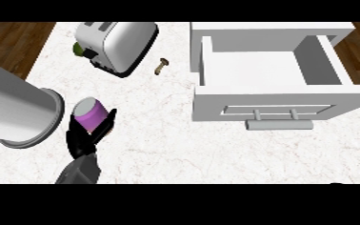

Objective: Pick up the can, place it into the drawer and close the drawer

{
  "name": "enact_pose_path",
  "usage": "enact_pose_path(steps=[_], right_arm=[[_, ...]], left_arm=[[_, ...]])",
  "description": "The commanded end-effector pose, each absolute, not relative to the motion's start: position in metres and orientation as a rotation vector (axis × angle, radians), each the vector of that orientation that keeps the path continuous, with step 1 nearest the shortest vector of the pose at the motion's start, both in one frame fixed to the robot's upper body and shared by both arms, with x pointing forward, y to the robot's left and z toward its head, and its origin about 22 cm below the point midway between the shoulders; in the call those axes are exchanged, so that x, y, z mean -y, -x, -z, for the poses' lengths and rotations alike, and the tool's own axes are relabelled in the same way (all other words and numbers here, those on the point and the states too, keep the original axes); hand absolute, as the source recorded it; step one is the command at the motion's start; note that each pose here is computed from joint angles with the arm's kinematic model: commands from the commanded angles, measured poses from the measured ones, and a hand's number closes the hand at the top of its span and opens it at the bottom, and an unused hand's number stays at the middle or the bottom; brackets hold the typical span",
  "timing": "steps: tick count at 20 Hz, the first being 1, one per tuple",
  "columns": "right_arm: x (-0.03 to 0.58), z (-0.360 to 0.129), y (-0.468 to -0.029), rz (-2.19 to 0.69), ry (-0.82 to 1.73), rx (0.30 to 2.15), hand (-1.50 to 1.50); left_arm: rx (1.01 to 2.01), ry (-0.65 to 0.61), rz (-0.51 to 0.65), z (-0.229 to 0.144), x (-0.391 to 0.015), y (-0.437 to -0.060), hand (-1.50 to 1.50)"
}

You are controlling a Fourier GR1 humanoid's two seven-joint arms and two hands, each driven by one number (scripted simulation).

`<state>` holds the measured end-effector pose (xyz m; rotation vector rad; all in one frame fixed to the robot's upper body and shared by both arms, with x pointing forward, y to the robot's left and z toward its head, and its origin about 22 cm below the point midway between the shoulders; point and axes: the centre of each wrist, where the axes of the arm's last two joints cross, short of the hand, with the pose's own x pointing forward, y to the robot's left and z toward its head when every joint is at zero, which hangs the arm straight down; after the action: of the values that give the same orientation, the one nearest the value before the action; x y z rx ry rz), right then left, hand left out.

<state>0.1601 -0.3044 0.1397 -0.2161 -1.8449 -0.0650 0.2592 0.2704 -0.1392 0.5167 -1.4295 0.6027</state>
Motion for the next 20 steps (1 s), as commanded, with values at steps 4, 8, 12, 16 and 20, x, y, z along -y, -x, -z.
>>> enact_pose_path(steps=[4, 8, 12, 16, 20], right_arm=[[0.299, -0.131, -0.16, 0.045, 0.235, 1.862, -1.5], [0.3, -0.137, -0.162, 0.032, 0.257, 1.869, -1.5], [0.295, -0.142, -0.166, 0.027, 0.235, 1.875, -1.5], [0.298, -0.152, -0.166, 0.038, 0.225, 1.877, -1.5], [0.291, -0.143, -0.179, 0.05, 0.247, 1.889, -1.5]], left_arm=[[1.5, -0.435, -0.584, 0.131, -0.264, -0.284, 1.5], [1.537, -0.354, -0.495, 0.135, -0.26, -0.283, 1.5], [1.567, -0.089, -0.215, 0.117, -0.223, -0.312, 1.5], [1.592, 0.015, -0.145, 0.092, -0.215, -0.342, 1.5], [1.642, 0.073, -0.119, 0.083, -0.204, -0.352, 1.5]])
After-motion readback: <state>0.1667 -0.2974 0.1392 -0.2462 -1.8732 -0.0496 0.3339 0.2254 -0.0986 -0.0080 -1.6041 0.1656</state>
